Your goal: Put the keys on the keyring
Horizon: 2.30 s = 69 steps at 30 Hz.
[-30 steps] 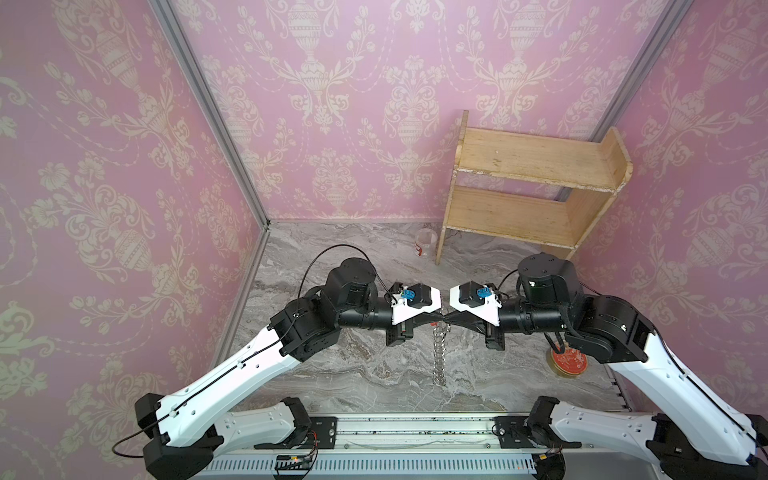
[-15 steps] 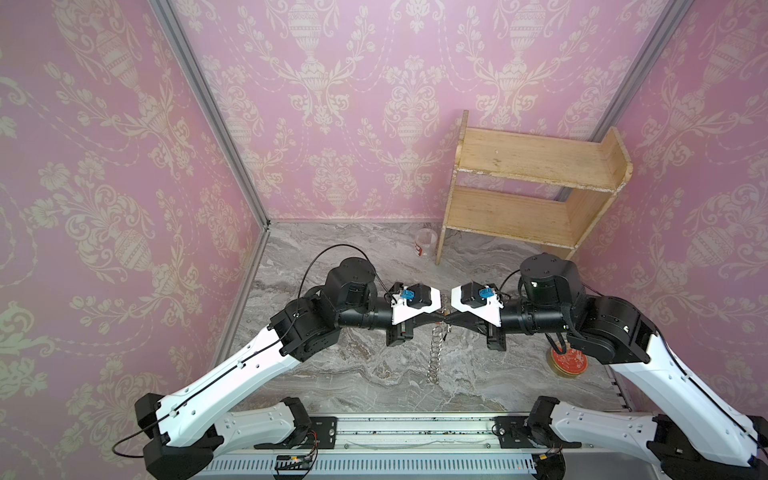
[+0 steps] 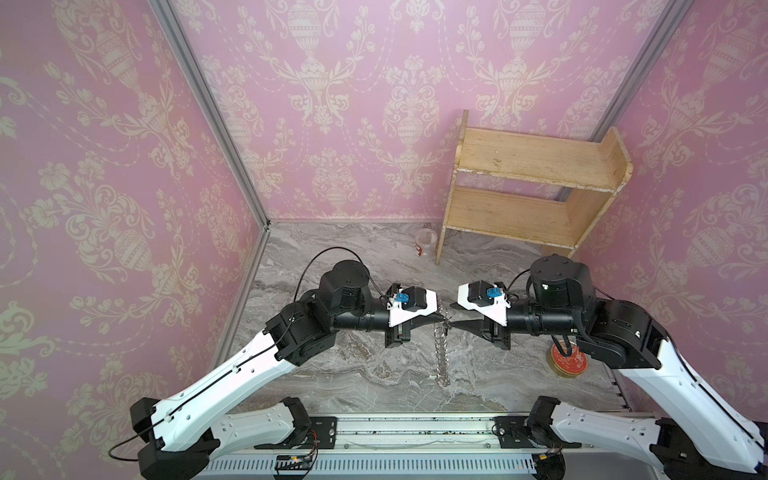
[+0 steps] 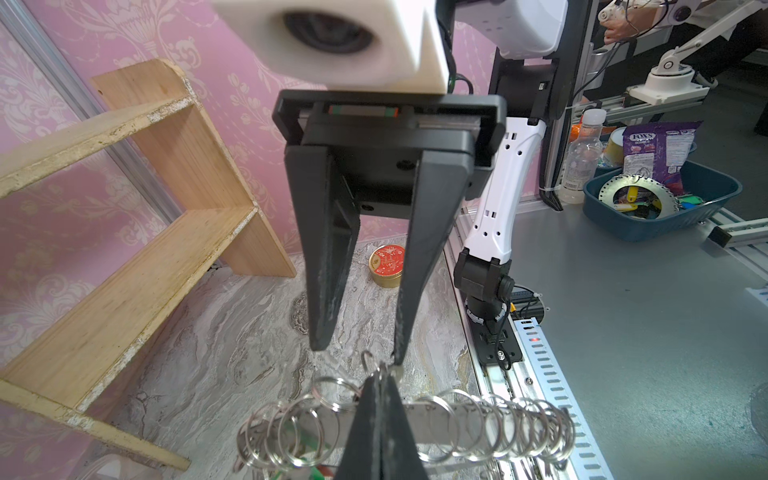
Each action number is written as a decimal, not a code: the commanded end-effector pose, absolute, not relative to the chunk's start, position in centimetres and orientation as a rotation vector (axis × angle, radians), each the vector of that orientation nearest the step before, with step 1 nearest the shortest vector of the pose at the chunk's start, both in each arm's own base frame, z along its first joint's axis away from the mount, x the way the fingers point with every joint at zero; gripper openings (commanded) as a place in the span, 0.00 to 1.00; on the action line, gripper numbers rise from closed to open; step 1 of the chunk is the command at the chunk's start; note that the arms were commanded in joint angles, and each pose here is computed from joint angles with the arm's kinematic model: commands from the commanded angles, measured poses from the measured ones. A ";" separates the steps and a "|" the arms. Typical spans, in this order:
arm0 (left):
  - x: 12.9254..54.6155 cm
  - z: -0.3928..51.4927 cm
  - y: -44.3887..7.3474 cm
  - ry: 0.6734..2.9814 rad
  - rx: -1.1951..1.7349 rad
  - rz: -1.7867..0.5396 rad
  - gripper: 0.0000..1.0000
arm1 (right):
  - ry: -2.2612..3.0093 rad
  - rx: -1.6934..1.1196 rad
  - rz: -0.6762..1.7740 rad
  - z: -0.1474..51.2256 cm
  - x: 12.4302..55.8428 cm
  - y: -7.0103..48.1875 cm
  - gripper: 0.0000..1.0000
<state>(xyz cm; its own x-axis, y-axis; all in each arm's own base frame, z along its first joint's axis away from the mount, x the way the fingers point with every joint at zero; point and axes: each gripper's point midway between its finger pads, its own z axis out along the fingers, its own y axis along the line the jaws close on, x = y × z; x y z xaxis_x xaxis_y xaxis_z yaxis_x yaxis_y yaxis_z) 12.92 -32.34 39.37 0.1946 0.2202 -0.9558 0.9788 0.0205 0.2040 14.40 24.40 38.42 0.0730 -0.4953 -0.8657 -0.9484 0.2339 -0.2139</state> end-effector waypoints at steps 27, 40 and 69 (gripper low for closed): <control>13.6 44.0 -31.4 1.072 1.222 -0.916 0.00 | 1.506 -1.417 0.724 38.9 12.3 24.5 0.00; 14.0 45.9 -31.3 0.955 1.075 -0.987 0.00 | 1.531 -1.321 0.856 37.7 13.0 26.4 0.00; 14.1 46.5 -30.5 0.819 0.976 -1.166 0.00 | 1.485 -1.232 0.677 41.2 12.5 22.3 0.39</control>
<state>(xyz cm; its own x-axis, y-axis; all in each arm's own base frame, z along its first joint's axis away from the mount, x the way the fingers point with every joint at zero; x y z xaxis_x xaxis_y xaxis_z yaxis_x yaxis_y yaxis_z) 15.05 -31.25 44.69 0.1890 -0.2762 -0.9423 0.9789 0.1289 0.1585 13.11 23.67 39.99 0.0333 -0.3361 -0.9412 -0.9472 0.2899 -0.1370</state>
